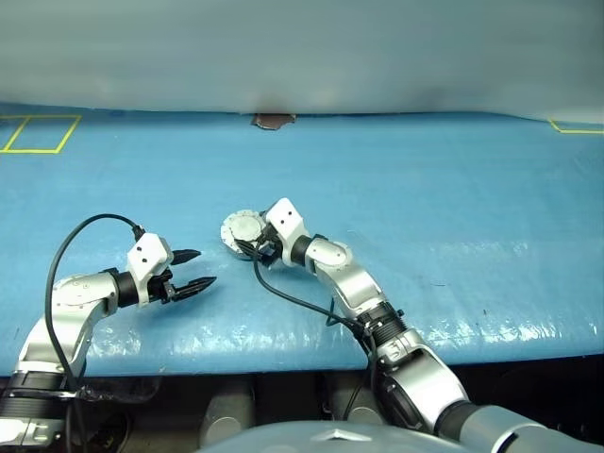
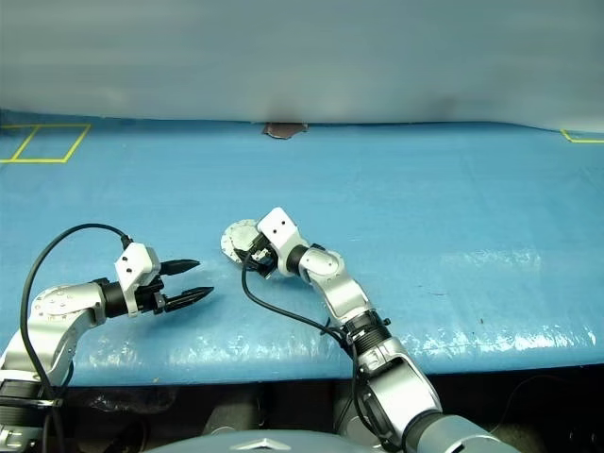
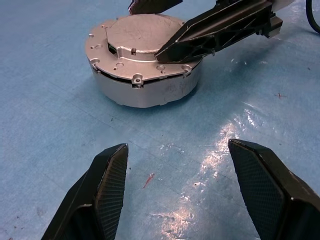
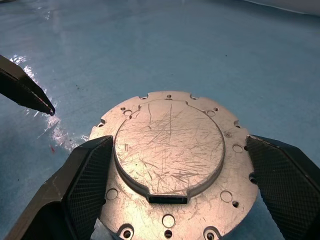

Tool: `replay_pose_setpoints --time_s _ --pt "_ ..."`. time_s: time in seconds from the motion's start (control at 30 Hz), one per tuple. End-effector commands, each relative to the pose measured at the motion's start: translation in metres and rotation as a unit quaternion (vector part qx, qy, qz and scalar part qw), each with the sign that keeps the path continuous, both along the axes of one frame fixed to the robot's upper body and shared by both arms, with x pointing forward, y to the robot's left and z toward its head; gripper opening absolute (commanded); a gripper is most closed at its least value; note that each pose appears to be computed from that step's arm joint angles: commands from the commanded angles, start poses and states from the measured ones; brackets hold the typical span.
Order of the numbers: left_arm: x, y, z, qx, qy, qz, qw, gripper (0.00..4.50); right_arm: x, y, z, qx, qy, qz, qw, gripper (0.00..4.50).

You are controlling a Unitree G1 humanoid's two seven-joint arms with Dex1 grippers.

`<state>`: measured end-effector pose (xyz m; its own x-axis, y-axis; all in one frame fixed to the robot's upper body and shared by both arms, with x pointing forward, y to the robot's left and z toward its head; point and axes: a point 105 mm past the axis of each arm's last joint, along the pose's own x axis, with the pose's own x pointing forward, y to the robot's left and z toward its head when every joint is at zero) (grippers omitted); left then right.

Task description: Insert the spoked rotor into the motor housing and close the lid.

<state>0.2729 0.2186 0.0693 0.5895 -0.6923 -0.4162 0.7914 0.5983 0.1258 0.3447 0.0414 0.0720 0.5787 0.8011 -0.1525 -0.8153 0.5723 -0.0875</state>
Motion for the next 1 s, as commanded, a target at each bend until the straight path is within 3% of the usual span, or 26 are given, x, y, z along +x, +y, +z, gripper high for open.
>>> replay_pose_setpoints --time_s 0.03,0.07,0.13,0.47,0.63,1.0 --pt "0.0026 -0.0004 0.0075 0.0 -0.022 0.001 1.0 3.49 -0.0021 0.0004 -0.0092 -0.011 0.004 -0.003 1.0 4.48" --pt "0.0027 -0.0004 0.0074 0.0 -0.022 0.002 1.0 3.49 -0.0019 0.0003 -0.009 -0.012 0.002 -0.003 1.0 4.48" --pt "0.0026 0.0 0.0068 0.0 -0.02 0.004 1.0 3.49 -0.0017 0.0002 -0.0091 -0.017 -0.002 -0.004 1.0 3.95" --pt "0.004 0.0041 0.0034 0.011 -0.013 0.019 1.0 3.49 0.0001 -0.0001 -0.0104 -0.027 -0.001 0.0 1.0 3.95" --pt "0.0041 0.0033 0.0036 0.011 -0.015 0.019 1.0 3.49 0.0023 -0.0031 -0.0142 -0.031 0.018 0.002 0.999 3.04" --pt "0.0043 0.003 0.0033 0.011 -0.017 0.02 1.0 3.49 0.0001 -0.0043 -0.0058 -0.044 0.018 0.029 0.998 3.04"
